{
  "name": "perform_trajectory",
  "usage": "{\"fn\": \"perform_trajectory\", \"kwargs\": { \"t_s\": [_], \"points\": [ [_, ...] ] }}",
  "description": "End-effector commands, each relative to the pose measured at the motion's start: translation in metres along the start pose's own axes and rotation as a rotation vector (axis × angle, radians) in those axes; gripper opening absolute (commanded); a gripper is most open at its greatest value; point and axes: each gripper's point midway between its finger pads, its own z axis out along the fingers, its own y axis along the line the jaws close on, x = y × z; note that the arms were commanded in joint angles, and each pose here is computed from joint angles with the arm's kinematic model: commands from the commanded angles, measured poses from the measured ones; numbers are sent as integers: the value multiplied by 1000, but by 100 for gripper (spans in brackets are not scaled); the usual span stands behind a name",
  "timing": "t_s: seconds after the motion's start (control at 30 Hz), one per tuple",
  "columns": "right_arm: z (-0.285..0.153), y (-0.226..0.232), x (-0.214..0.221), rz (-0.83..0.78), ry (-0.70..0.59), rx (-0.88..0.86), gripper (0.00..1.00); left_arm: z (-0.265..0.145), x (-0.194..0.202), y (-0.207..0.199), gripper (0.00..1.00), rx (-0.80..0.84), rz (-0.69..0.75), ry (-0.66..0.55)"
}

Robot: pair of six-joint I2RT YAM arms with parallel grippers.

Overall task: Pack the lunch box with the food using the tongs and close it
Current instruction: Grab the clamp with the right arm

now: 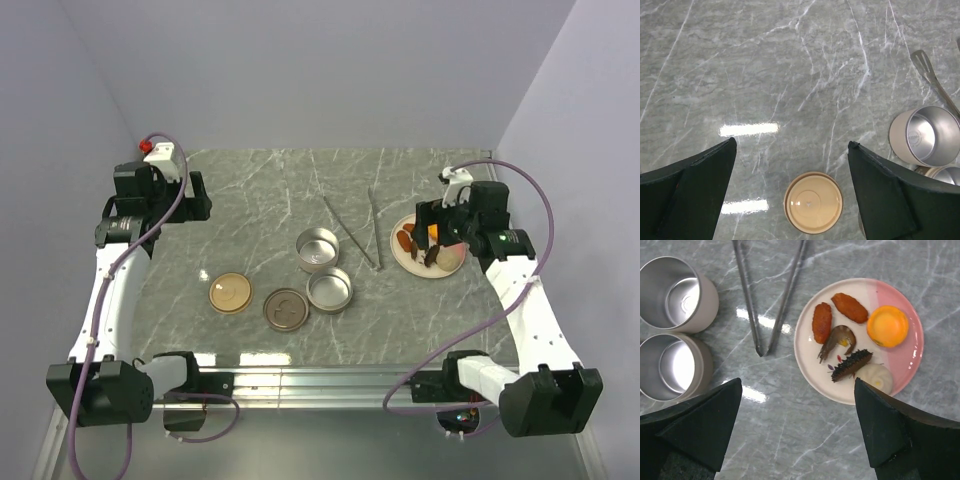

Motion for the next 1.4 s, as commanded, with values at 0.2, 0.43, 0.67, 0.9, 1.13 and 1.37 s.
{"fn": "perform_trajectory", "kwargs": {
  "t_s": [0.2, 0.43, 0.67, 0.9, 1.13, 1.37],
  "points": [
    [34, 37, -5, -82, 36, -61, 100, -1, -4, -15, 99, 73, -50, 3],
    [78, 80, 2, -104, 141, -117, 100, -2, -3, -25, 99, 130, -63, 15],
    [118, 94, 10, -92, 254, -75, 100, 2, -2, -31, 99, 163, -79, 34],
    [137, 89, 35, -98, 360, -44, 100, 7, 2, -32, 99, 185, -64, 76],
    [153, 84, 57, -99, 400, -27, 100, 11, 2, -33, 99, 191, -61, 86],
    [176, 81, 70, -103, 397, -16, 100, 11, 3, -33, 99, 196, -58, 100]
  ]
}}
